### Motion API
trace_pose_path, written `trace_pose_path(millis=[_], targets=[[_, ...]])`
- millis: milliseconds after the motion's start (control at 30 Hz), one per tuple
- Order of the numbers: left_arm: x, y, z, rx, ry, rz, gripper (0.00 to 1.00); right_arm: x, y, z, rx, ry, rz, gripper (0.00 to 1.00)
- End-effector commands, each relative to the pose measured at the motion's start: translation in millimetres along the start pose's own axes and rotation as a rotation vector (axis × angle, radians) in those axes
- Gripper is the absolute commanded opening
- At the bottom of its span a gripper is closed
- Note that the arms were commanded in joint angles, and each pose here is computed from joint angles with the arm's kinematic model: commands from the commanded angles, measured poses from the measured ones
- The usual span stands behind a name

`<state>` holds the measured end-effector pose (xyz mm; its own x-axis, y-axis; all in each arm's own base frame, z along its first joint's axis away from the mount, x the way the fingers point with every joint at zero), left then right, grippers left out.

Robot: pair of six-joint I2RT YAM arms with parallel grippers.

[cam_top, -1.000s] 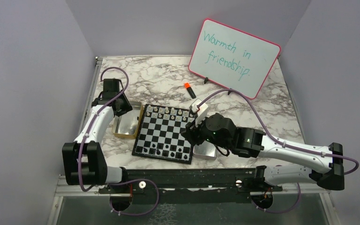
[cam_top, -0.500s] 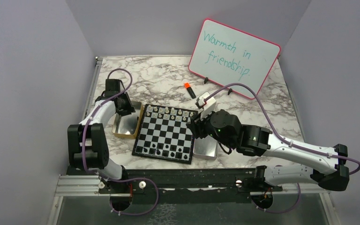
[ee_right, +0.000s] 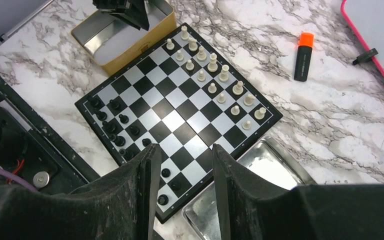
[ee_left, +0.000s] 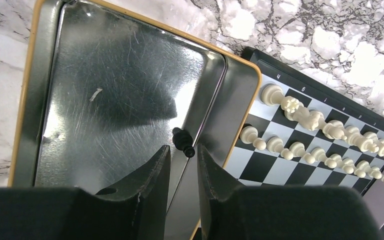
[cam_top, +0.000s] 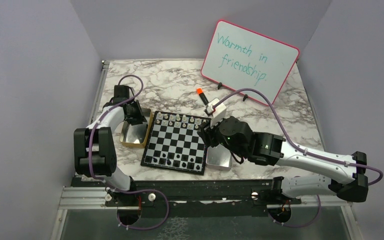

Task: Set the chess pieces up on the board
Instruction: Pick up the chess piece from the storage box.

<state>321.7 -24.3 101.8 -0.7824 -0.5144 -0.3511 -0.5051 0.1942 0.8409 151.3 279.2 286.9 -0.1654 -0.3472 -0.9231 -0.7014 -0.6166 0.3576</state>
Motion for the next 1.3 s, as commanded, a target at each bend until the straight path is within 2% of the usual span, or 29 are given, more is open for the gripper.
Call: trace_pose_path(millis=[0, 600, 933, 1267], targets=[[2.3, -4.1, -0.7, 0.033, -0.015, 0.024, 0.27, -17.2, -1.2, -3.8, 0.032, -0.001, -0.038, 0.47], [10.0, -16.4, 13.0, -0.027, -0.041, 0.072, 0.25, -23.5, -9.7, 2.1, 0.017, 0.020, -0.032, 0.47], [-1.0, -4.3, 13.8, -0.072, -0.043, -0.003, 0.24, -18.8, -8.3, 0.9, 0.021, 0.022, -0.022, 0.47], [5.5, -3.6, 14.9, -0.064, -0.037, 0.015, 0.24, -17.3, -7.4, 0.5, 0.021, 0.020, -0.023, 0.47]])
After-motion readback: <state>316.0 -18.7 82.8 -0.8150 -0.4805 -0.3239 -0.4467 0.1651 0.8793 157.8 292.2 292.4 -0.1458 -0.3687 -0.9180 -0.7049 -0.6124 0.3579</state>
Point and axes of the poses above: each gripper's point midway between its finger pads, its own y axis back along the fingers, its own z axis along the line the jaws close on, x = y × z, the point moved 5 cm from there along y, back along the fingers, and after that the axes turned 10 degrees about y, right-handed, at the moved point
